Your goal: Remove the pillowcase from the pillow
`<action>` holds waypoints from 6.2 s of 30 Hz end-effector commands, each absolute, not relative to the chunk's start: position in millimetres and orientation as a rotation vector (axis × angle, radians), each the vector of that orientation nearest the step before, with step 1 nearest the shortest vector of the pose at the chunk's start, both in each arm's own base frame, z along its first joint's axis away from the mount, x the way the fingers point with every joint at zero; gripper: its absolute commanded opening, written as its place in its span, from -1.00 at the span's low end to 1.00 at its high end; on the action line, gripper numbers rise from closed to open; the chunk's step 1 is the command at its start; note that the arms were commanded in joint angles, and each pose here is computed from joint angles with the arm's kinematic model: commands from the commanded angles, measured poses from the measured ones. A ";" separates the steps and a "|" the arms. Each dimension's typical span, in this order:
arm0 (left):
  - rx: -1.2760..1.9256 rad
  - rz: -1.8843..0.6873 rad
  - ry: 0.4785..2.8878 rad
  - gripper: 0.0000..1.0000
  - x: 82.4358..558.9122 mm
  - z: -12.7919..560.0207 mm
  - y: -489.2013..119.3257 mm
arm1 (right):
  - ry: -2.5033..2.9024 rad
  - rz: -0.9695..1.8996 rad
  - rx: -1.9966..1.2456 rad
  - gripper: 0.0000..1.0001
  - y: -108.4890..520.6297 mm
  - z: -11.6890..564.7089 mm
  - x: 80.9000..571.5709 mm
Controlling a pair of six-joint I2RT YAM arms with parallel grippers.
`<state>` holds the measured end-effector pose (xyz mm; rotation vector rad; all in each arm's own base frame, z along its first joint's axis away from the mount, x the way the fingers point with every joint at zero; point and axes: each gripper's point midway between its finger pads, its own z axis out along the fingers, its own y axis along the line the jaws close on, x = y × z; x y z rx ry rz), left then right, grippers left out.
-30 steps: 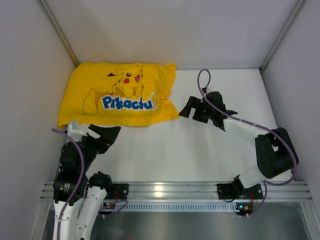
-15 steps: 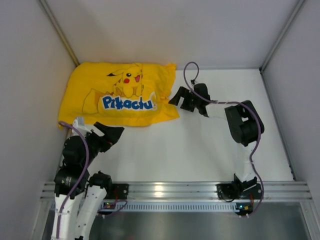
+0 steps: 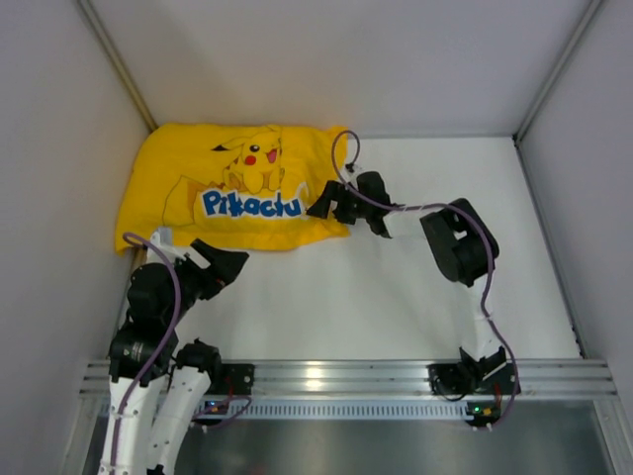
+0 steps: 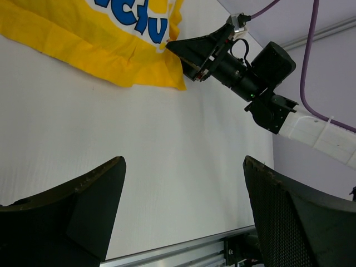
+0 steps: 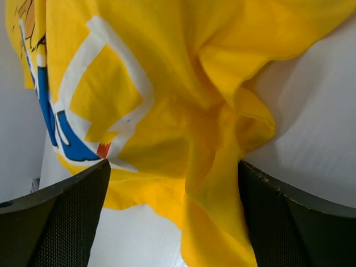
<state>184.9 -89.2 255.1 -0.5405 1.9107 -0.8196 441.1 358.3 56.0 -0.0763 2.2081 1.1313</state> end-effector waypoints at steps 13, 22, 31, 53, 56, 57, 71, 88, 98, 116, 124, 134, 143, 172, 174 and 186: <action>-0.482 -0.870 1.944 0.79 185.2 256.6 -99.9 | 2.271 1.141 -0.072 -1.00 345.5 46.3 376.0; -0.512 -0.801 1.956 0.79 189.5 267.0 -90.9 | 2.241 0.866 0.142 -1.00 222.9 87.6 325.2; -0.738 -0.562 2.035 0.81 192.4 221.9 -55.9 | 2.188 0.596 0.320 -1.00 108.9 122.6 281.1; -1.265 -0.152 2.116 0.98 216.3 114.2 -10.9 | 2.017 0.865 0.249 -1.00 105.4 201.2 247.7; -1.263 -0.192 2.149 0.98 231.8 107.3 -20.6 | 2.020 0.871 0.231 -1.00 107.0 199.5 245.4; -1.268 -0.186 2.175 0.98 234.3 99.3 -22.9 | 2.023 0.874 0.231 -1.00 107.5 198.2 245.2; -1.105 -0.488 2.011 0.46 267.0 70.9 -44.8 | 2.030 0.900 0.165 -1.00 112.8 196.8 240.0; -0.573 -0.718 1.833 -1.00 248.4 263.8 -75.8 | 1.919 0.904 0.013 -1.00 118.7 268.9 222.6; -0.333 -0.834 1.519 -1.00 160.0 443.7 -80.0 | 1.599 0.870 -0.169 -1.00 122.4 432.1 140.7; -0.309 -0.849 1.509 -1.00 127.4 448.1 -79.7 | 1.538 0.905 -0.180 -1.00 125.8 454.7 104.0; -0.322 -0.788 1.529 -1.00 151.6 460.3 -74.8 | 1.616 0.921 -0.152 -1.00 126.3 425.7 120.0; -0.229 -0.923 1.442 -1.00 109.4 495.6 -90.1 | 1.501 0.950 -0.170 -1.00 128.8 465.7 83.3; -0.421 -0.942 1.592 -1.00 152.9 467.6 -89.3 | 1.545 1.063 -0.025 -1.00 130.7 496.7 120.7; -0.293 -0.561 2.077 0.83 265.4 299.4 -139.5 | 2.105 0.708 0.361 0.99 76.3 211.0 287.6; -0.246 -0.624 2.097 0.81 253.7 282.1 -158.6 | 2.187 0.759 0.388 0.94 83.3 175.3 279.5; -0.209 -0.739 2.119 0.58 211.8 252.6 -177.6 | 2.312 0.528 0.471 0.04 59.5 93.6 286.0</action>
